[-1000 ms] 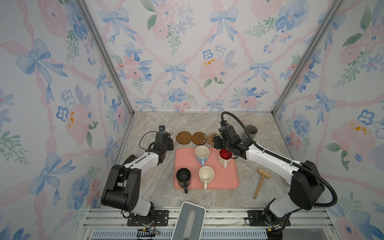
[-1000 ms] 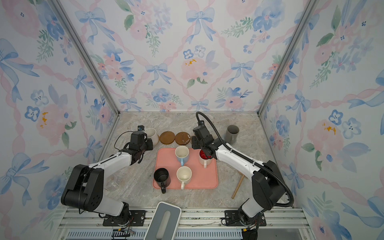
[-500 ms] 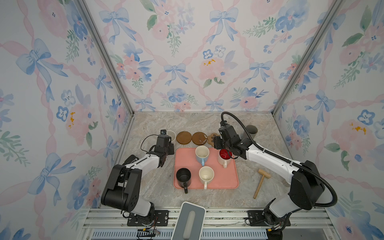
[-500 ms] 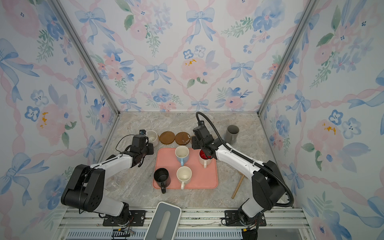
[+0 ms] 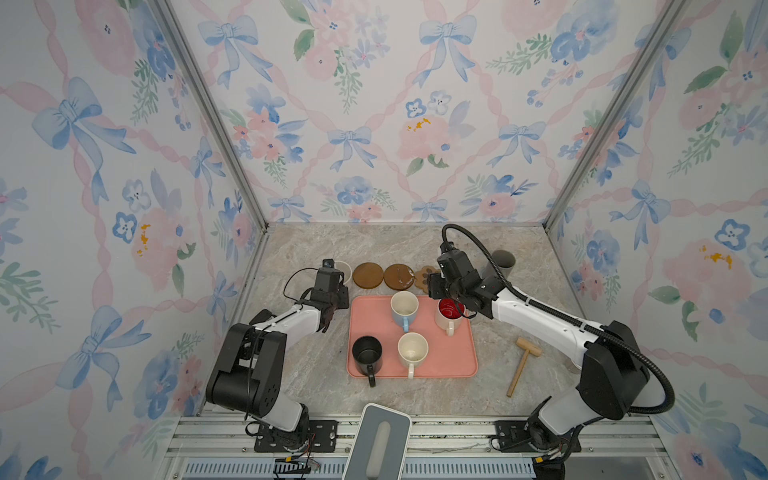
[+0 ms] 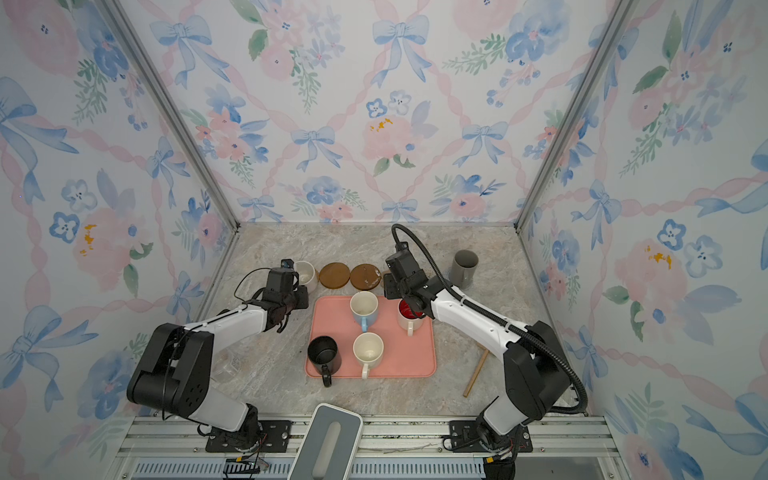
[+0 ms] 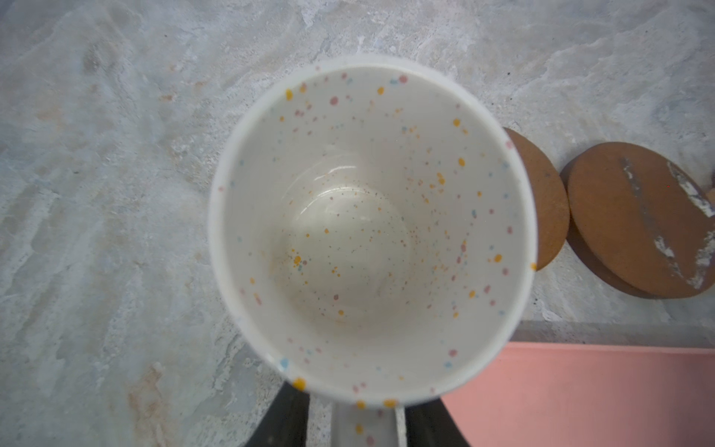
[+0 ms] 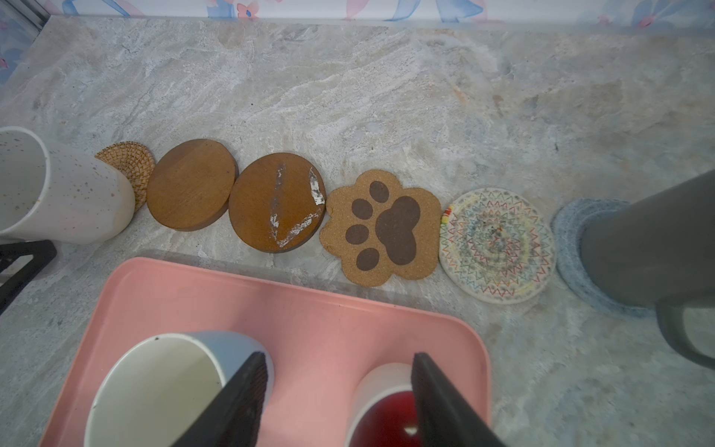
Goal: Place cups on coasters
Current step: Place the cup on the coaster.
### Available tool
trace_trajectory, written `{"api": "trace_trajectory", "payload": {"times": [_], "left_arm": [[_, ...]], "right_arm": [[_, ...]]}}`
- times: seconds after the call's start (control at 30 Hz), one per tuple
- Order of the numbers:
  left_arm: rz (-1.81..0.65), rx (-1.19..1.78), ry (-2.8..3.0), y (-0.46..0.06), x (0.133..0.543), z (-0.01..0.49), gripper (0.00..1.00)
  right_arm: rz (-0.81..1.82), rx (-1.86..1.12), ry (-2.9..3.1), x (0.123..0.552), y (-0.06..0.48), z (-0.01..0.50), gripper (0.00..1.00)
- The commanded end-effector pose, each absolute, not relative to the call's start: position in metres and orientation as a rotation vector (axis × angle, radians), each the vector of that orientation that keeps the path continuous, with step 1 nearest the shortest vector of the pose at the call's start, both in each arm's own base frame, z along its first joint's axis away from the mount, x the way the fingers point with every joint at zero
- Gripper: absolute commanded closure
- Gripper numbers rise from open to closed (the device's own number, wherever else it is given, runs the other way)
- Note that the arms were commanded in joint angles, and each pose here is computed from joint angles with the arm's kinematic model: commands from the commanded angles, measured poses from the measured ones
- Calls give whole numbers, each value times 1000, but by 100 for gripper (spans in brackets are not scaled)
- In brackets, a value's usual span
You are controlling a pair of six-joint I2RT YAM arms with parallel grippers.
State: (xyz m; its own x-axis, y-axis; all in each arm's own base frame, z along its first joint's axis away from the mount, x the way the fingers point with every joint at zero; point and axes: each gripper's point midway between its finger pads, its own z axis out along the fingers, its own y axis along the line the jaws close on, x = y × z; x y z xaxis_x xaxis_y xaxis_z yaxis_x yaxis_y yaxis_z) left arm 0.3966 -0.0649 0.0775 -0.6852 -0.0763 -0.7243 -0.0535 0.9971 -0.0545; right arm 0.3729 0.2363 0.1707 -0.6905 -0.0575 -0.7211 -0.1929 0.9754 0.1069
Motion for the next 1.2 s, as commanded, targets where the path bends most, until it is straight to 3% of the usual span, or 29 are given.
{"api": "trace_trajectory", "payload": {"times": [0.0, 0.2, 0.5, 1.17], "left_arm": [[-40, -102, 2326, -67, 403, 80, 63], [-42, -101, 2333, -68, 405, 78, 69], [-40, -93, 2352, -70, 408, 75, 100], [4, -110, 2191, -71, 413, 135, 100]], "right_arm": [[216, -174, 2329, 376, 233, 175, 37], [213, -171, 2331, 376, 231, 175, 37], [209, -169, 2335, 376, 230, 174, 37], [211, -164, 2336, 376, 229, 173, 37]]}}
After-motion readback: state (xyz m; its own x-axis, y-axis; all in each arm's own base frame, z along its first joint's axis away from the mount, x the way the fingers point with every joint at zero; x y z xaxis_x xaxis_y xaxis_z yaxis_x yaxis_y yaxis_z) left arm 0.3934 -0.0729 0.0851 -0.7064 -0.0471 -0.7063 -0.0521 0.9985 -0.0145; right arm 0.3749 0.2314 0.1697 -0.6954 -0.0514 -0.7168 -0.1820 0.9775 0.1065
